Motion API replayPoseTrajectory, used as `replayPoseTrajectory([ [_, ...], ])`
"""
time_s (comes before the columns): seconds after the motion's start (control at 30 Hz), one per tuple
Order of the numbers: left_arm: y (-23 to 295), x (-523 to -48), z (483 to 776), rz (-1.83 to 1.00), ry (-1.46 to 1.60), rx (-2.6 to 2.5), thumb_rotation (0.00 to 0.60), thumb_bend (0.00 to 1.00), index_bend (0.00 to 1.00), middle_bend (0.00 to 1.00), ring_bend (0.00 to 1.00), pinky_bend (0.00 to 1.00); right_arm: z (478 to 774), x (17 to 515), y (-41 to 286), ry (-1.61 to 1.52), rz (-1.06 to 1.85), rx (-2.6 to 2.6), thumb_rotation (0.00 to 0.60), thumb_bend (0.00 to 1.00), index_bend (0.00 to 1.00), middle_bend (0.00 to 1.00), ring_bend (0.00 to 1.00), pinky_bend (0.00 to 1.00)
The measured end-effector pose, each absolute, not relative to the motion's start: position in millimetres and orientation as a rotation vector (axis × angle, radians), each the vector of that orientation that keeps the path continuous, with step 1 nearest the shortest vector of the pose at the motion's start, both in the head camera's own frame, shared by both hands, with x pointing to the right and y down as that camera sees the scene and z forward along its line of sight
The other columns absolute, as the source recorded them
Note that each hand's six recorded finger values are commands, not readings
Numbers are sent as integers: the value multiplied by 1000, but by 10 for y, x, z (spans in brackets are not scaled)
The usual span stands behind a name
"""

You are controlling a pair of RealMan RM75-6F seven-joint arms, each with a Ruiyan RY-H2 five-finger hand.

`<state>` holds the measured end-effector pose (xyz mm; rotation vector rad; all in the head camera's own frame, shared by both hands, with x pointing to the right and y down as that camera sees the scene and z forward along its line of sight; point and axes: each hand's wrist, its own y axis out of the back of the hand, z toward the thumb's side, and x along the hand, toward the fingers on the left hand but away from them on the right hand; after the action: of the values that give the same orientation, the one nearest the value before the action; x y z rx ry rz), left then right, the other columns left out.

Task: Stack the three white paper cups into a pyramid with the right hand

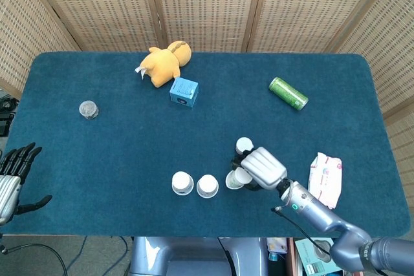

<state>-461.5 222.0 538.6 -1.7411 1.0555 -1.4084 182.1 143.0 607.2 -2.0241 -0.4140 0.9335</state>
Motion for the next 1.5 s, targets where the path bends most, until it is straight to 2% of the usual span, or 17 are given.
replayPoseTrajectory([
  [0.17,2221,-4612,5389,-1409,1053,-1743,600,182,0,0,0,0,5697,1565,1399,-424,812,-2019,600,477,506,548,479,624],
  [0.27,2226,-4605,5388,-1409,1051,-1745,600,182,0,0,0,0,5581,1377,1394,-400,761,-2004,600,477,506,548,479,624],
  [0.73,2222,-4641,5395,-1421,1060,-1749,600,182,0,0,0,0,5740,690,1527,-301,730,-1996,600,476,507,547,479,624],
  [1.5,2223,-4641,5402,-1426,1057,-1755,600,181,0,0,0,0,5891,481,1484,-306,783,-1957,600,476,507,539,479,624],
])
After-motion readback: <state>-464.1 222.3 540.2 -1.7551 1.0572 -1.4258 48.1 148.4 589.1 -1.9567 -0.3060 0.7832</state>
